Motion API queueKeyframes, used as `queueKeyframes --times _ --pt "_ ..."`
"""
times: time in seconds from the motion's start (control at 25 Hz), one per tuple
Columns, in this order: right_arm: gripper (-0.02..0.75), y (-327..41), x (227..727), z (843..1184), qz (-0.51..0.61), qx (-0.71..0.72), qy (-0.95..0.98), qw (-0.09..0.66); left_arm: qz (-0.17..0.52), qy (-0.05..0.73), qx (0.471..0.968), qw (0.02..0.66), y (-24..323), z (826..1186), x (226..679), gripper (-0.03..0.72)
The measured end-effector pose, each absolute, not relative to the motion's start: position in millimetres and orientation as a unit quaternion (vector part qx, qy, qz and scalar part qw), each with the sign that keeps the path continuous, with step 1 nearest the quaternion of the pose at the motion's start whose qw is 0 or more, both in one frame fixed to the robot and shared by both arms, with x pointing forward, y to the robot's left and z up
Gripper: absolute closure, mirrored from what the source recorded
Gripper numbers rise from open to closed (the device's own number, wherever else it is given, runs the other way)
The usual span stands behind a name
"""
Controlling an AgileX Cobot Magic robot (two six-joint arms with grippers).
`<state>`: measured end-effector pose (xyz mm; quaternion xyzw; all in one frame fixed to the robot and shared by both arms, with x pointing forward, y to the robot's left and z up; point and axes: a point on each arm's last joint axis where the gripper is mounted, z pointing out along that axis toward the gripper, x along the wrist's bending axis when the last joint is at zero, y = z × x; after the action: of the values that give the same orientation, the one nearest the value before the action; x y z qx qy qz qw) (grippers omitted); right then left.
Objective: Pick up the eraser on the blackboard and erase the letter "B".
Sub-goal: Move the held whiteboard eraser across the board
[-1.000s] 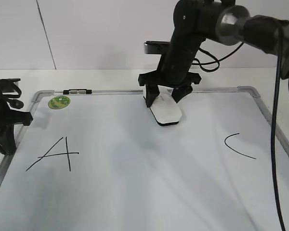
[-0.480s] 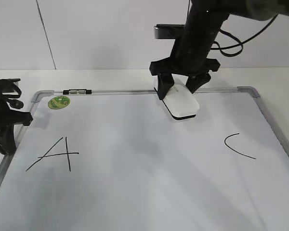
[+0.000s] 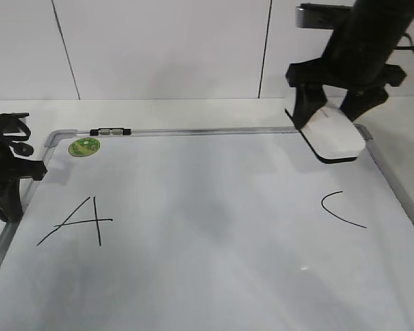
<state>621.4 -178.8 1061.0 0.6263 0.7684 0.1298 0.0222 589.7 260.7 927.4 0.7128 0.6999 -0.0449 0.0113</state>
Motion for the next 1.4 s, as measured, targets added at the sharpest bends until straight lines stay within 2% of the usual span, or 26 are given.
queueKeyframes --times 0.24,0.6,0.76,1.0,1.24,1.4 --pt "0.174 -222.5 599.1 1060.9 0.095 0.657 0.747 0.036 -0.046 0.7 0.713 0.011 260.7 927.4 589.5 0.669" --pt "0.174 -270.9 572.4 1015.7 0.023 0.704 0.71 -0.009 -0.047 0.7 0.712 0.011 260.5 927.5 589.4 0.669" --pt "0.174 -286.5 576.9 1012.5 0.043 0.713 0.7 0.007 -0.047 0.7 0.712 0.011 260.4 927.5 589.4 0.669" --pt "0.174 -299.1 587.4 1013.7 0.091 0.703 0.704 0.041 -0.047 0.7 0.712 0.011 260.4 927.5 589.4 0.669" --pt "0.174 -295.6 589.8 1014.5 0.113 0.68 0.723 0.04 -0.048 0.701 0.712 0.012 260.3 927.5 589.4 0.669" --pt "0.174 -295.6 594.0 1001.9 0.103 0.68 0.726 0.028 -0.048 0.701 0.712 0.012 260.3 927.5 589.4 0.669"
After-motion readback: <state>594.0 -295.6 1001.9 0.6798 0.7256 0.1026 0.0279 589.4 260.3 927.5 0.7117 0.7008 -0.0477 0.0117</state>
